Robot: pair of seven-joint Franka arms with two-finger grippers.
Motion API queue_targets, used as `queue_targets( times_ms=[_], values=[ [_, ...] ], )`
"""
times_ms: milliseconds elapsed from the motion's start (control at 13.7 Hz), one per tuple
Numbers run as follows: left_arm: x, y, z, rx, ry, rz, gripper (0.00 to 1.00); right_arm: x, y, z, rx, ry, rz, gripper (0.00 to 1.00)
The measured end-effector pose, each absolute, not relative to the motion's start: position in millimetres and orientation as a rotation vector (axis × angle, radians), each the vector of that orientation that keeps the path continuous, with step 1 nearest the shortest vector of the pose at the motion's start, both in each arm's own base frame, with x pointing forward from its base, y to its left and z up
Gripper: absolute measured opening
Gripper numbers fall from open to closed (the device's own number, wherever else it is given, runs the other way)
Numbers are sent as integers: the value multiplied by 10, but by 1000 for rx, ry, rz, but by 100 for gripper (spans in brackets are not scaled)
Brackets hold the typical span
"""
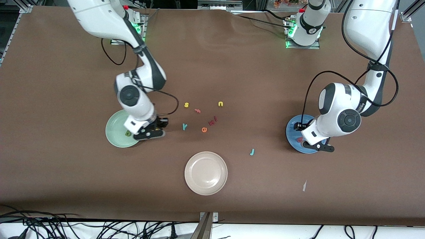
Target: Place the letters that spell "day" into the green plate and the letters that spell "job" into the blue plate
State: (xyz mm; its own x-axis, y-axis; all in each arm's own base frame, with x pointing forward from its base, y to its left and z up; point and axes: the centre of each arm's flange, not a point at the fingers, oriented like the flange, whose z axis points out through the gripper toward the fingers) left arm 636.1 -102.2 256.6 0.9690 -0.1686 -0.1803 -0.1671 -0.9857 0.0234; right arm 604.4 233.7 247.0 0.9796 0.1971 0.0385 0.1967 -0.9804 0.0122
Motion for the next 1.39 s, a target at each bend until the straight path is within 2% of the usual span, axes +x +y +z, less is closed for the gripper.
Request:
queue_targets(
  times_ms=[73,146,220,293,513,586,659,1025,1172,1392],
  values=[
    [6386,-1114,2619,3106,-264,-266,95,6104,2105,2610,3111,347,44,28],
    [6407,-1236,2671,3102,-234,-247,100,6134,1895,2703,3106,378,27,28],
    [6421,-1386,2709,3097,-193,-233,100,6130,1710,2731,3103,394,10,29],
    [6428,-1533,2718,3098,-165,-225,100,6102,1554,2684,3099,395,-4,34],
    [6478,-1980,2673,3101,-146,-200,100,5971,1407,2435,3099,369,15,66],
    [6502,-2125,2650,3099,-169,-187,100,5943,1443,2407,3105,340,19,75],
    [6534,-2289,2630,3095,-198,-167,100,5929,1534,2413,3118,292,30,79],
    [6637,-3046,2309,3052,-329,59,100,5773,2799,2402,3183,-19,73,79],
    [6690,-3120,2160,3040,-379,99,100,5693,3265,2319,3191,-114,79,78],
    [6817,-3059,2128,3031,-472,129,100,5709,3537,2194,3193,-230,84,78]
  ],
)
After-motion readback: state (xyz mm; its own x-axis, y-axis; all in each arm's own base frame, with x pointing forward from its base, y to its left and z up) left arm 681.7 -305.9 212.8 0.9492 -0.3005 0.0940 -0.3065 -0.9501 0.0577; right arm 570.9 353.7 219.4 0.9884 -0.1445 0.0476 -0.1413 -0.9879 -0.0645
